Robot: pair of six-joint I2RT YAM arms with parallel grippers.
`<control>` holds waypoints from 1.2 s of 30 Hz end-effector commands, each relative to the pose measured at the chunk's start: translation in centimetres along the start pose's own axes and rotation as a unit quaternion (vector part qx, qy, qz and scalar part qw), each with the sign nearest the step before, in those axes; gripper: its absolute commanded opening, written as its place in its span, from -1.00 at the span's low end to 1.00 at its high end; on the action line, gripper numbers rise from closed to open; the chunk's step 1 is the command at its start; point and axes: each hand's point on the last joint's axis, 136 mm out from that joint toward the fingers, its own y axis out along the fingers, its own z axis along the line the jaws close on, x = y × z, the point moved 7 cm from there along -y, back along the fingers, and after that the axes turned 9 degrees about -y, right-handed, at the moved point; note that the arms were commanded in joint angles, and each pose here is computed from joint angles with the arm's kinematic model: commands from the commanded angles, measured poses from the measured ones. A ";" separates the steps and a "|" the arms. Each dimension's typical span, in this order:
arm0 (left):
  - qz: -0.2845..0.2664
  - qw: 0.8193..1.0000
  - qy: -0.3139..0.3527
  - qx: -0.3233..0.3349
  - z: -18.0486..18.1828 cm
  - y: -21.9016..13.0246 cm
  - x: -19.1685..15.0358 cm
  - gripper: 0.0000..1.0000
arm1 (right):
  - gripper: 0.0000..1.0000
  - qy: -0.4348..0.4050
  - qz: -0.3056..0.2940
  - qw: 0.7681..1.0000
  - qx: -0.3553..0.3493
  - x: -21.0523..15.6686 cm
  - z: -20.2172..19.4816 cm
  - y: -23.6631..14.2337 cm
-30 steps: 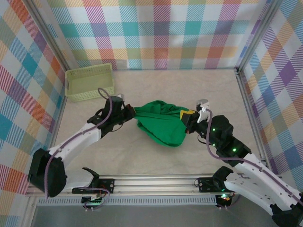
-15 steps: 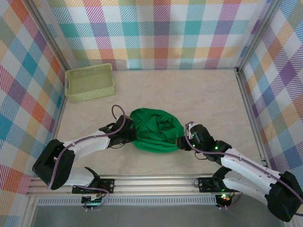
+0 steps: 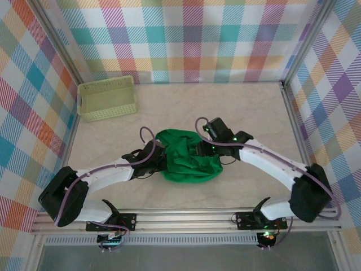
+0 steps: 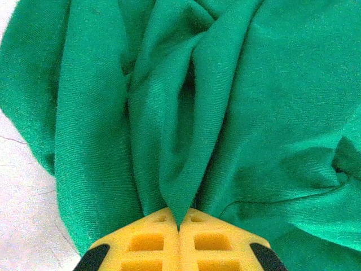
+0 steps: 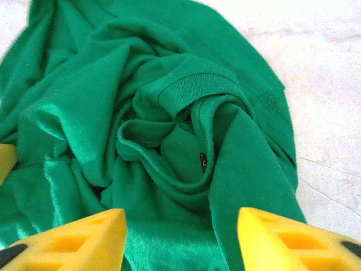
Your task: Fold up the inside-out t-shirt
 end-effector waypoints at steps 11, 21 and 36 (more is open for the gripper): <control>-0.031 0.999 0.019 -0.024 -1.2 -1.1 1.0 -1.00 | -0.24 -0.015 0.065 0.996 -0.062 2.1 -0.4 3.2; -0.032 0.999 0.021 -0.021 -0.8 -1.2 0.8 -1.00 | -0.25 -0.023 0.084 0.990 -0.107 2.7 -1.1 4.4; -0.031 0.999 0.019 -0.013 -0.6 -0.9 0.8 -1.00 | -0.82 -0.034 0.073 0.994 -0.079 4.1 -0.1 4.2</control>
